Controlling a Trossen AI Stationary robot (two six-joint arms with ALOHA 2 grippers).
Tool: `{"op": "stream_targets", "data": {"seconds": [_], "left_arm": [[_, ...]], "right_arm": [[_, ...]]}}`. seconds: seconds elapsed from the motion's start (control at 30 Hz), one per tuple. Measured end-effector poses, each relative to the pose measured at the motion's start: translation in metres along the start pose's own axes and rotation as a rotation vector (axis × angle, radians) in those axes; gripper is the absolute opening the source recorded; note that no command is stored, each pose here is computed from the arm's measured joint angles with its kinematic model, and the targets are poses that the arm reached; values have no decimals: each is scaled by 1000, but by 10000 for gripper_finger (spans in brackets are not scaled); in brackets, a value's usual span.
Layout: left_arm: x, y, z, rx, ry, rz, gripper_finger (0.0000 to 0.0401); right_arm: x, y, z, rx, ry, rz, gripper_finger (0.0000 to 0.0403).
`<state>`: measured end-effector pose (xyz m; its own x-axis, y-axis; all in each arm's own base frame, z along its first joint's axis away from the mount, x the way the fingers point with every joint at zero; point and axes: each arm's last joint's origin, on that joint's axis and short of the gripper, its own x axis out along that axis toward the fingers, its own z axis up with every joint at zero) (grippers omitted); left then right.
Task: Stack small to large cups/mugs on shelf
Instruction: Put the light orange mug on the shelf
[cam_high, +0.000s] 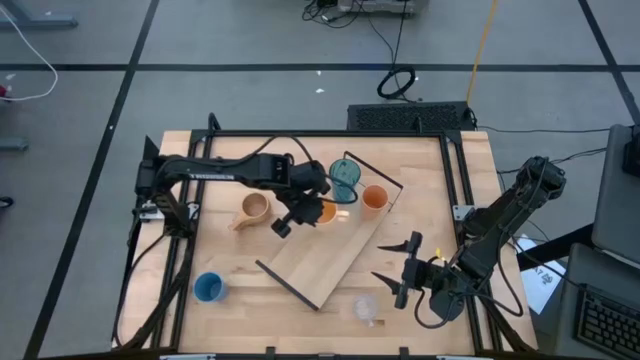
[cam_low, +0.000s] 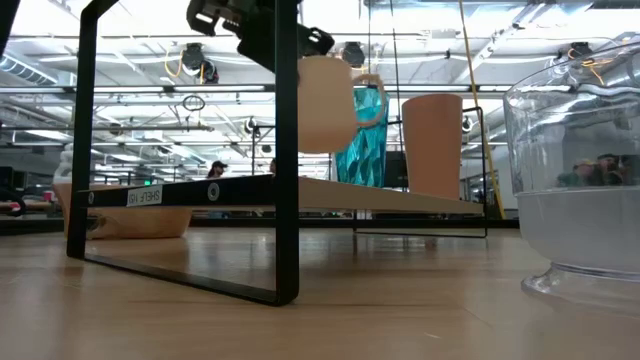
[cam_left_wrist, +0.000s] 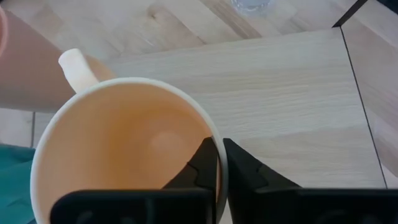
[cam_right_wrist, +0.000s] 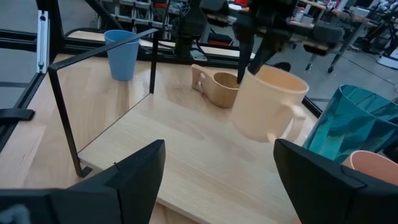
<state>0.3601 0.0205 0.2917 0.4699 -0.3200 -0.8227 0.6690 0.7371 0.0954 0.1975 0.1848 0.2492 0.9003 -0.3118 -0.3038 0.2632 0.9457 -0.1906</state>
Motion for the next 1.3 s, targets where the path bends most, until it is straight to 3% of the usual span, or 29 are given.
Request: {"op": "stream_targets", "data": {"seconds": [0.8, 0.97, 1.3], "left_arm": [[37, 19, -17, -69, 96, -3, 16], [42, 21, -18, -56, 102, 2, 6], [47, 23, -21, -39, 114, -4, 24]], "right_arm": [[0, 0, 0, -9, 0, 0, 293], [0, 0, 0, -9, 0, 0, 293], [0, 0, 0, -9, 1, 1, 293]]}}
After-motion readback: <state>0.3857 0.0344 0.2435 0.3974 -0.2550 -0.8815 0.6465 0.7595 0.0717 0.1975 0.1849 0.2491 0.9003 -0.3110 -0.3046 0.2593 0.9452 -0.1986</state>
